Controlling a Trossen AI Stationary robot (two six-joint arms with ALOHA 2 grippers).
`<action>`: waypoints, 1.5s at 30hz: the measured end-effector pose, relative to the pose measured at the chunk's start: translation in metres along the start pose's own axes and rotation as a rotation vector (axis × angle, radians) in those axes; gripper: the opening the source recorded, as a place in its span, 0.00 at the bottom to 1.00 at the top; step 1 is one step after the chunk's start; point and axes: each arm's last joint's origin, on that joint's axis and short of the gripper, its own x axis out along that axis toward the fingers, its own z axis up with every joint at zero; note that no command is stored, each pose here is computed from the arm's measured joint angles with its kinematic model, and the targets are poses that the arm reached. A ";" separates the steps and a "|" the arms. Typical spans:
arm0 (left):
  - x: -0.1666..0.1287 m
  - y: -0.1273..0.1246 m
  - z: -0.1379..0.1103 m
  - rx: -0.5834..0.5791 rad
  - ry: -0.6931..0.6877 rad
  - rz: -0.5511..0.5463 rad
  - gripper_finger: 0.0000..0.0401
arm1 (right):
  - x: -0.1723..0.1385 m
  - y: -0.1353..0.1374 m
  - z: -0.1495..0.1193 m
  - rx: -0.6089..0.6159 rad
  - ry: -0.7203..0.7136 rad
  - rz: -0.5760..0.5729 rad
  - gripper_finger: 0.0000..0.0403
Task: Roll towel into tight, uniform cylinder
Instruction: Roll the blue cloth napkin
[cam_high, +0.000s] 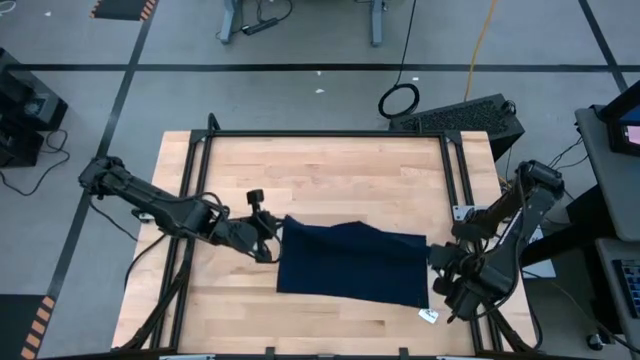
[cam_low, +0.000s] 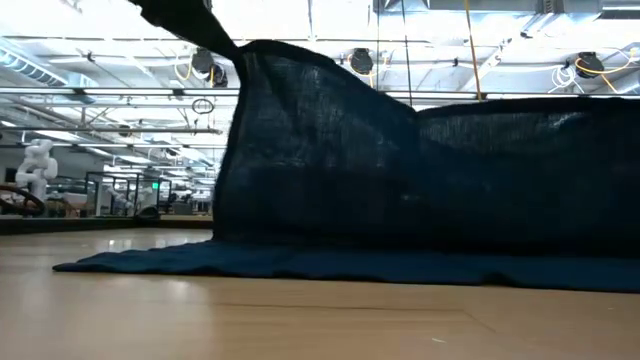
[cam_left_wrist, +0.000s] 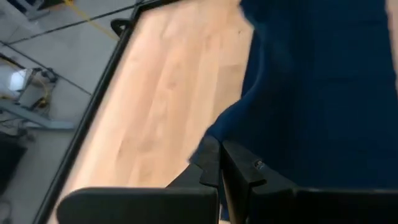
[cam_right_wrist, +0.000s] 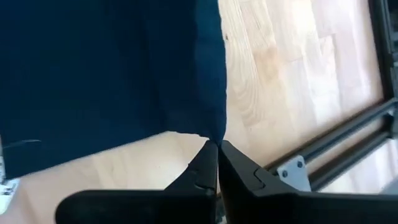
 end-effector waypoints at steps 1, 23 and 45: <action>0.000 -0.001 0.000 -0.007 0.004 -0.021 0.01 | -0.001 -0.001 -0.001 0.003 -0.005 0.011 0.00; -0.006 -0.038 -0.007 0.015 -0.044 0.001 0.01 | -0.003 -0.008 -0.006 0.041 -0.142 0.001 0.00; -0.017 0.057 -0.018 0.050 0.131 0.272 0.01 | 0.015 -0.077 0.057 0.007 -0.170 -0.154 0.00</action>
